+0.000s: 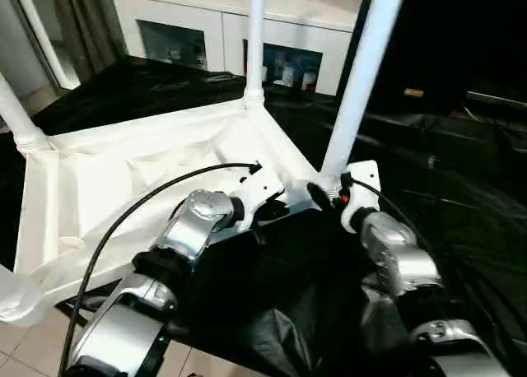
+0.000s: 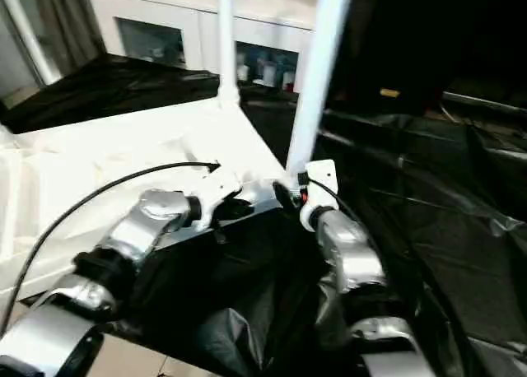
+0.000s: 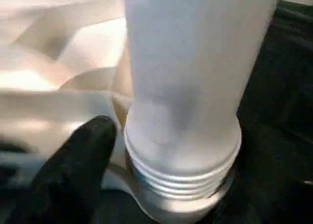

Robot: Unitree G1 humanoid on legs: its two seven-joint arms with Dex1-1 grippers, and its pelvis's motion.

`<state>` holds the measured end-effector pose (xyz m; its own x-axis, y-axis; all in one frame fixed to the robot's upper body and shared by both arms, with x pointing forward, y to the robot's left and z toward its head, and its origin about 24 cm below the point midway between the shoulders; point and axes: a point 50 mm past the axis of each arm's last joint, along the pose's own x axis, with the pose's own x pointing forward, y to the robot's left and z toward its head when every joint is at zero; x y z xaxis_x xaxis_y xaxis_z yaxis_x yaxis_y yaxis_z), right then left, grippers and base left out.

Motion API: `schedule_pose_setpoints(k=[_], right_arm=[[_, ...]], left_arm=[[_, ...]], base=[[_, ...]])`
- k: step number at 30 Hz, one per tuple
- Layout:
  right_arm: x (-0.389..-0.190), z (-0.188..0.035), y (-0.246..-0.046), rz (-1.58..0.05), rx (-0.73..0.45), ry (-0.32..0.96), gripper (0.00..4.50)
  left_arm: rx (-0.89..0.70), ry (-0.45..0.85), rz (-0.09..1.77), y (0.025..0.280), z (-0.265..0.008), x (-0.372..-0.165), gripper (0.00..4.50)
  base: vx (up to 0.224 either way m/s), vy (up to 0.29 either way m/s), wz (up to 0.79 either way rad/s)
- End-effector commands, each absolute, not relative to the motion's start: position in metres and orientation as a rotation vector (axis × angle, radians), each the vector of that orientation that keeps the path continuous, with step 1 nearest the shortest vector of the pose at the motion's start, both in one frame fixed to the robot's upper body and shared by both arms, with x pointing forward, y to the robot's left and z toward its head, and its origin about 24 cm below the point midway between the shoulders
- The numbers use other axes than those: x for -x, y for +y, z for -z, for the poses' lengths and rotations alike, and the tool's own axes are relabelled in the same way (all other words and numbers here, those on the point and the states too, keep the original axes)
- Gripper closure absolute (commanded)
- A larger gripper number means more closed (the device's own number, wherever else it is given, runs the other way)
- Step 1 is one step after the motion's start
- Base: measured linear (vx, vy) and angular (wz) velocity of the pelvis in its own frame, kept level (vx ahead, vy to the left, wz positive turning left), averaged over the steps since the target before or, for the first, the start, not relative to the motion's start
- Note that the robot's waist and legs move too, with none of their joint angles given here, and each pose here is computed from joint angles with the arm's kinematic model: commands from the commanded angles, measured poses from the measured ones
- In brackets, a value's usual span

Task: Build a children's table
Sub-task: Rotate leg to tighten

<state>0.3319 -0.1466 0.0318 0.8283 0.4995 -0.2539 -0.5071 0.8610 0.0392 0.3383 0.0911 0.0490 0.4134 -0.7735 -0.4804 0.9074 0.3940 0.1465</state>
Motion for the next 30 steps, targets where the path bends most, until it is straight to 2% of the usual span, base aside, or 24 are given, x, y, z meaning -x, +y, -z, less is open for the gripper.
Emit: schedule_pose_setpoints(k=[1,6,13,14,18,20,23,25,30], right_arm=[[-0.325,-0.041,-0.146,-0.700,0.063,0.232,0.57],[-0.315,-0.051,-0.159,-0.869,0.078,0.224,0.57],[-0.303,-0.049,-0.166,-1.035,0.121,0.296,0.57],[-0.302,-0.048,-0.167,-1.036,0.125,0.300,0.86],[-0.301,-0.045,-0.166,-1.041,0.134,0.312,0.96],[-0.301,-0.045,-0.165,-1.046,0.136,0.315,1.31],[-0.301,-0.045,-0.165,-1.050,0.136,0.319,1.43],[-0.302,-0.044,-0.165,-1.053,0.137,0.324,1.66],[-0.301,-0.042,-0.164,-1.054,0.141,0.332,1.76]], left_arm=[[-0.394,0.355,1.209,0.097,-0.046,-0.328,4.50],[-0.400,0.410,1.368,0.113,-0.047,-0.315,4.50],[-0.419,0.422,1.346,0.126,-0.049,-0.316,4.50],[-0.417,0.421,1.347,0.127,-0.050,-0.316,4.50],[-0.412,0.422,1.347,0.127,-0.050,-0.315,4.50],[-0.410,0.422,1.348,0.128,-0.051,-0.315,4.50],[-0.409,0.423,1.347,0.128,-0.050,-0.314,4.50],[-0.408,0.423,1.345,0.129,-0.050,-0.314,4.50],[-0.406,0.426,1.339,0.129,-0.049,-0.314,4.50]], base=[[0.000,0.000,0.00],[0.000,0.000,0.00],[0.000,0.000,0.00],[0.000,0.000,0.00],[0.000,0.000,0.00],[0.000,0.000,0.00],[0.000,0.000,0.00],[0.000,0.000,0.00],[0.000,0.000,0.00]])
